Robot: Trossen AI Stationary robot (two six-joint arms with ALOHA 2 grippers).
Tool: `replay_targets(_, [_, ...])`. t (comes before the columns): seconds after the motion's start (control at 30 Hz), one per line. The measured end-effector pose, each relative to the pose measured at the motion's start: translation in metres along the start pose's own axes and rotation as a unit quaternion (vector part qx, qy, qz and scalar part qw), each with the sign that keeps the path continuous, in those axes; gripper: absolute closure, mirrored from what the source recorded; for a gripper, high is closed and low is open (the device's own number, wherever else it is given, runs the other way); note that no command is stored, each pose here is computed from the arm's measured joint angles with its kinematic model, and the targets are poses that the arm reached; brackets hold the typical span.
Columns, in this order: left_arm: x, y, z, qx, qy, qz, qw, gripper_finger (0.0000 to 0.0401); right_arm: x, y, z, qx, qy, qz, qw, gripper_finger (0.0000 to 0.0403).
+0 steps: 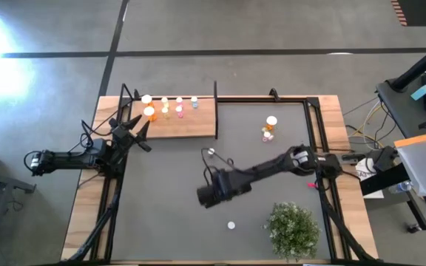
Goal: Pick and place medicine bottles onto shelf by color
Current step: Move the bottom blue pill bottle to the middle of the table
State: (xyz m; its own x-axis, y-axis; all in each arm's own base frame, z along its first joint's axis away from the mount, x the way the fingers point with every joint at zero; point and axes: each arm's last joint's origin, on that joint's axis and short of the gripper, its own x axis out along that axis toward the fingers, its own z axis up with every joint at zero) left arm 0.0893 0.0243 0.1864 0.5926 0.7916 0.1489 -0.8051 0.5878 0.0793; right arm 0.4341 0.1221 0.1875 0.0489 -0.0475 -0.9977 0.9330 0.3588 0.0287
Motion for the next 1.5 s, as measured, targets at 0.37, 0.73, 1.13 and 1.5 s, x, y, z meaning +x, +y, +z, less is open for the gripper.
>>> replay_targets(0.37, [0.0, 0.0, 0.0, 0.0, 0.0, 0.0, 1.0, 0.0228, -0.005, 0.002, -0.079, -0.029, -0.008, 0.016, 0.999, 0.014])
replay_targets(0.73, [0.0, 0.0, 0.0, 0.0, 0.0, 0.0, 1.0, 0.0228, -0.007, 0.004, -0.111, -0.1, -0.01, 0.046, 0.994, 0.014])
replay_targets(1.13, [0.0, 0.0, 0.0, 0.0, 0.0, 0.0, 1.0, 0.0228, -0.008, 0.005, -0.12, -0.145, -0.01, 0.058, 0.988, 0.0179])
replay_targets(1.5, [0.0, 0.0, 0.0, 0.0, 0.0, 0.0, 1.0, 0.0228, -0.008, 0.006, -0.12, -0.149, -0.01, 0.066, 0.987, 0.0227])
